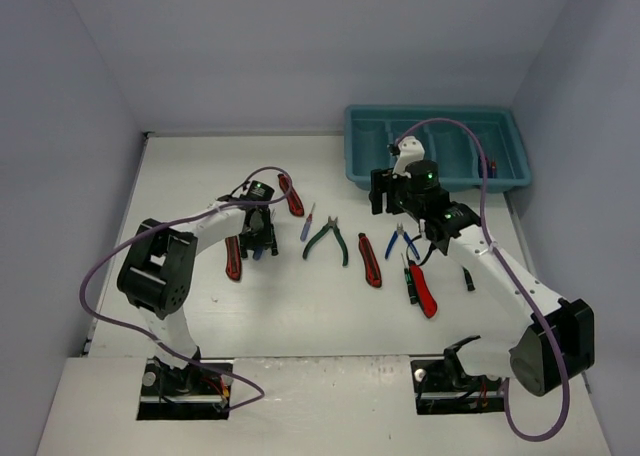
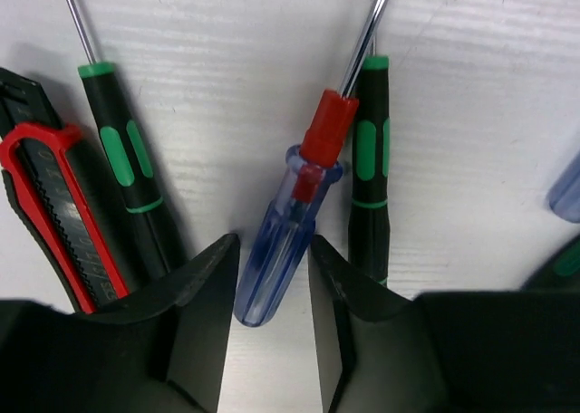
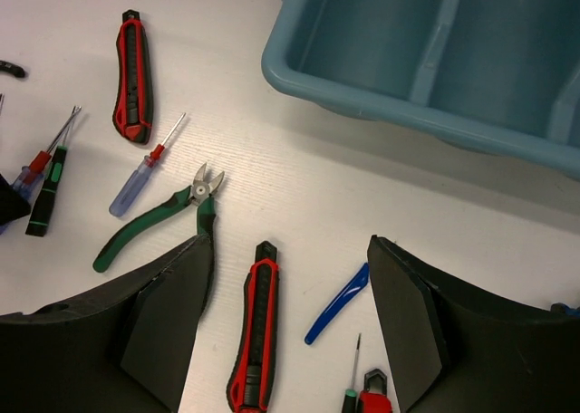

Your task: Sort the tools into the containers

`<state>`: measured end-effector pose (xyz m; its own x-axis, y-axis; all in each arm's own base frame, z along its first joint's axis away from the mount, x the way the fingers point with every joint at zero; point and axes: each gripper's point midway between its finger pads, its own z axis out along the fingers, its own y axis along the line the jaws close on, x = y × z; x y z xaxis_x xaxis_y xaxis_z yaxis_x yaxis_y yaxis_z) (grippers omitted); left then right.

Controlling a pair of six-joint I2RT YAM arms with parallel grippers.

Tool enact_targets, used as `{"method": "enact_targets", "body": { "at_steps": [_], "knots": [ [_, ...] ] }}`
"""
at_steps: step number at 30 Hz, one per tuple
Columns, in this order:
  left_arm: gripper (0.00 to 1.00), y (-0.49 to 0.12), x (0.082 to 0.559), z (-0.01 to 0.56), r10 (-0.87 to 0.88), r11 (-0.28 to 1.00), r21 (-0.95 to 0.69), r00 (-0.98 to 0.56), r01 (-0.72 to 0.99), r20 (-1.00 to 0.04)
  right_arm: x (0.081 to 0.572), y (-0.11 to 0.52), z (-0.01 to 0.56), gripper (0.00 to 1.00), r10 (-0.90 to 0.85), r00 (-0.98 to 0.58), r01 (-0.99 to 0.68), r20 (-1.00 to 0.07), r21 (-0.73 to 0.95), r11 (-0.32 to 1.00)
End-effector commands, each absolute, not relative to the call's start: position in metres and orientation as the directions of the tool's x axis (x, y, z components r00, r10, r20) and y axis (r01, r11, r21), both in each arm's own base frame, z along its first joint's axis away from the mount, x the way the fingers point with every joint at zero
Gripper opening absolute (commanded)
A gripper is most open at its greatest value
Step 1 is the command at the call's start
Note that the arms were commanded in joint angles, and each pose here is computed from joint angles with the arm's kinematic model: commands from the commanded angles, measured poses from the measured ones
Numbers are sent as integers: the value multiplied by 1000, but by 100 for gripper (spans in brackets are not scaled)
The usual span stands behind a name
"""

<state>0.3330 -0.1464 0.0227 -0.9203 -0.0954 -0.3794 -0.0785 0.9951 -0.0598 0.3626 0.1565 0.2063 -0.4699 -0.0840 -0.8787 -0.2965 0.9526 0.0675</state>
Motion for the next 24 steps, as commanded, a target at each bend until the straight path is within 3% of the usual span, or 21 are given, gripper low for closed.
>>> {"method": "enact_targets", "body": {
  "at_steps": [1,7,14,19,24],
  "knots": [
    [22,-146,348,26,-134,990,-88,-905,-107,-403,366,164,231,68,-31,-399,-291,-916,94,952],
    [1,-153,353,55,-140,985,-153,-880,-78,-453,359,193,228,68,-40,-418,-360,-907,126,924],
    [0,-190,364,160,-330,875,-484,-722,7,-608,332,266,245,69,-23,-434,-506,-901,223,833],
    [0,-218,363,221,-520,687,-725,-665,47,-536,310,313,255,69,8,-440,-567,-898,285,773],
    [0,-237,363,265,-616,513,-852,-646,104,-450,302,339,277,69,62,-388,-603,-919,304,738]
  ]
}}
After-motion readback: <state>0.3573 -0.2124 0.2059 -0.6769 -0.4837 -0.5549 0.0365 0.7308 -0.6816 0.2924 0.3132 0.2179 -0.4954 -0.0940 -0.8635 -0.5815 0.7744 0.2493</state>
